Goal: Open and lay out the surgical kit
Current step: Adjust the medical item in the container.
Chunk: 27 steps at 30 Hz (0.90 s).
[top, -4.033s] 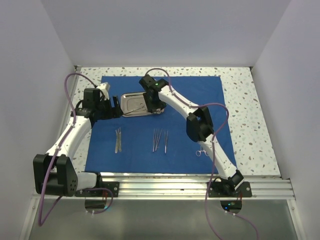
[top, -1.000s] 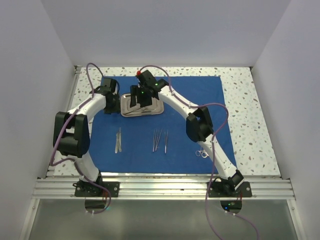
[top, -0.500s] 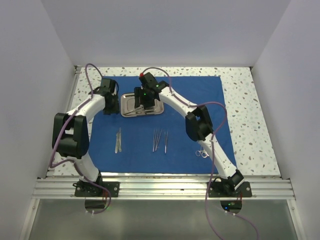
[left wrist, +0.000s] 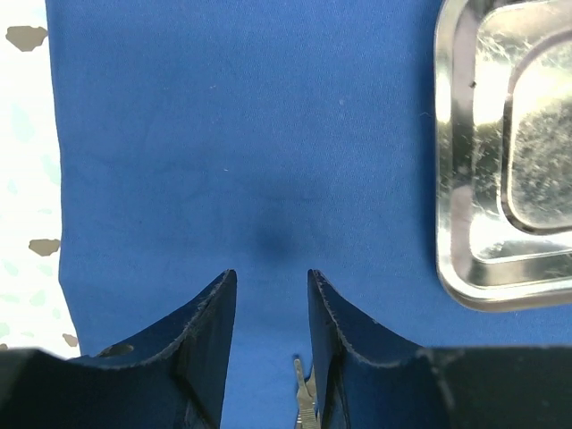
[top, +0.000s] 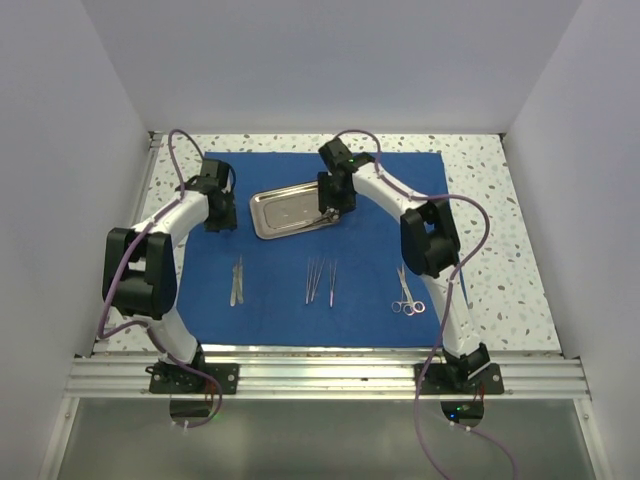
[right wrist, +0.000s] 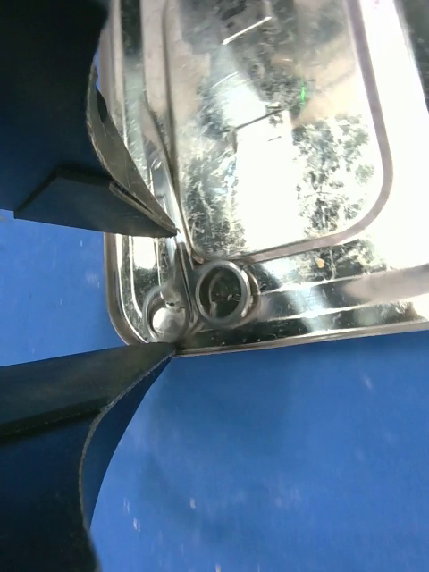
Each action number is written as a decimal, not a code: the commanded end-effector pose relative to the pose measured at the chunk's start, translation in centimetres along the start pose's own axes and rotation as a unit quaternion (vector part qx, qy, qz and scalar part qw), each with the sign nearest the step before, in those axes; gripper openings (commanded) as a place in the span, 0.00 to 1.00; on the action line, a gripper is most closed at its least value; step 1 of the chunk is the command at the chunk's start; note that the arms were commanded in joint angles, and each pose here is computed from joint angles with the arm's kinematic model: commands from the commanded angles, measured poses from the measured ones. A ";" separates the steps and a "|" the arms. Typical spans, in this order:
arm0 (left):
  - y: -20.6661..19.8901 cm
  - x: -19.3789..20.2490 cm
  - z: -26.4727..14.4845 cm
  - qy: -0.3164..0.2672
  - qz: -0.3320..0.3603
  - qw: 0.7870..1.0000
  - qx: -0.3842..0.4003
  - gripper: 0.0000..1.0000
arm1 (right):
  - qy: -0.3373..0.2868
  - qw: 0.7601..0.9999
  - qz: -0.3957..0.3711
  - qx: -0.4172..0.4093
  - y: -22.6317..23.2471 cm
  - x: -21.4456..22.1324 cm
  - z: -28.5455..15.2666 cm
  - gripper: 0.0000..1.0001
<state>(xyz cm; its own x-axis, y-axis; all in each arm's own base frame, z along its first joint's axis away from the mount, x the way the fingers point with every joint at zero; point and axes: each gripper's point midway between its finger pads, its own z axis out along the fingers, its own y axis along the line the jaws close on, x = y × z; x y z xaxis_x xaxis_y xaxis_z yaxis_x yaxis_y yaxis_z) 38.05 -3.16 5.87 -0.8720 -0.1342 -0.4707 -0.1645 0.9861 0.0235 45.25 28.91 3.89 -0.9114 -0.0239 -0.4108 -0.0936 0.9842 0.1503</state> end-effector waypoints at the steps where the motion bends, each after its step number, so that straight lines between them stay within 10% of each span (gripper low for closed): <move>1: 0.0 -1.3 -0.5 -0.021 -0.004 1.000 0.008 0.41 | -0.037 0.999 -0.019 -0.019 1.2 -3.0 -3.4 0.56; 14: 0.1 -1.2 -0.5 -0.024 -0.007 1.000 0.010 0.40 | -0.082 0.992 -0.059 -0.079 5.8 -6.3 -6.8 0.58; 27: 0.1 -1.0 -0.5 -0.020 -0.013 0.999 0.022 0.39 | -0.045 0.980 -0.182 0.060 -0.4 -3.1 -6.5 0.62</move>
<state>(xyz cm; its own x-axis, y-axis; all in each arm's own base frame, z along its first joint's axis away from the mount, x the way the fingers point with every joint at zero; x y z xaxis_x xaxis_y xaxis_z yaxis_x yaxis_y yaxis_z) 38.06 -2.91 5.73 -0.8717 -0.1501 -0.4664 -0.1711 0.9853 0.0026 44.76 29.35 7.02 -0.8469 -0.3037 -0.4364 -0.3289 0.9442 -0.0187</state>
